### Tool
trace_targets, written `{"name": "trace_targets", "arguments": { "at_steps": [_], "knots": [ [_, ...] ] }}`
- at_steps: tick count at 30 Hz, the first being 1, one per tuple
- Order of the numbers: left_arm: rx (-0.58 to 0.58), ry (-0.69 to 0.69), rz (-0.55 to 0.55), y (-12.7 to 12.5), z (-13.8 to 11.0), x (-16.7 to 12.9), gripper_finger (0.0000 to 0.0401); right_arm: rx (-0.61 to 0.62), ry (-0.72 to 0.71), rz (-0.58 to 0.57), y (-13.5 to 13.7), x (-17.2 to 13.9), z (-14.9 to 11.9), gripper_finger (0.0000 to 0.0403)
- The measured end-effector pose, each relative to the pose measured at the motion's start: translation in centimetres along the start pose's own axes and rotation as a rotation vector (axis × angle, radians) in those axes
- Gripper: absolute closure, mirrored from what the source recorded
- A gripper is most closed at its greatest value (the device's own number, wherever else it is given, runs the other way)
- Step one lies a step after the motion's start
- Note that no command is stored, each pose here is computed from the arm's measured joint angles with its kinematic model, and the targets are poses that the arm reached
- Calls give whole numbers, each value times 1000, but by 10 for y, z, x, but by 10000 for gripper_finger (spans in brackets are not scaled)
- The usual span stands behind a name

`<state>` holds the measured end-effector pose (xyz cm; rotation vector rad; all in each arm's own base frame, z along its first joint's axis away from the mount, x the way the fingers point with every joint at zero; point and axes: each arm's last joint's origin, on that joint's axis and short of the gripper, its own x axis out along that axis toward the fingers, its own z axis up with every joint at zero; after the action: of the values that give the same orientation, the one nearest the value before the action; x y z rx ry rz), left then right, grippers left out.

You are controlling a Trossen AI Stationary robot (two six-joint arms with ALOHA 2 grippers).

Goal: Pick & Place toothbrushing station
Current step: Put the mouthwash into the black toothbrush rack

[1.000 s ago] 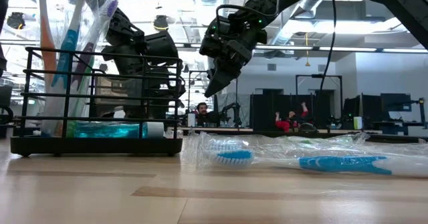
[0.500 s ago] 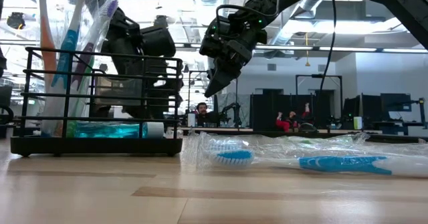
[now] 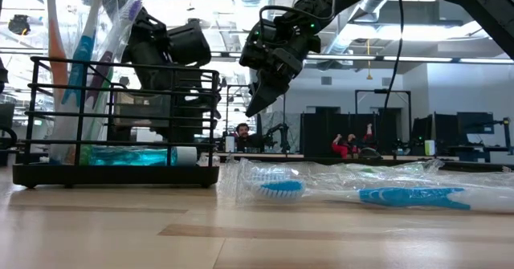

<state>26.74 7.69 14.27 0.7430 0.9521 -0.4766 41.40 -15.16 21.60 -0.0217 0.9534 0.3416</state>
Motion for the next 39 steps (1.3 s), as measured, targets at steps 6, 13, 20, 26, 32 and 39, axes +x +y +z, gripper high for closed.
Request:
{"name": "trace_targets", "arguments": {
  "at_steps": [6,13,20,26,32,39],
  "knots": [
    [-16,22,58,3,3,-10,370,0,0,0,0,0,0,310],
    [-64,6,95,5,6,-20,335,-1,0,0,0,0,0,310],
    [-172,43,107,5,4,-18,290,0,0,0,0,0,0,310],
    [-229,34,119,6,4,-18,273,0,0,0,0,0,0,310],
    [-371,29,131,5,4,-17,276,0,0,0,0,0,0,310],
    [-342,148,129,0,-1,-17,287,0,0,0,0,0,0,310]
  ]
}}
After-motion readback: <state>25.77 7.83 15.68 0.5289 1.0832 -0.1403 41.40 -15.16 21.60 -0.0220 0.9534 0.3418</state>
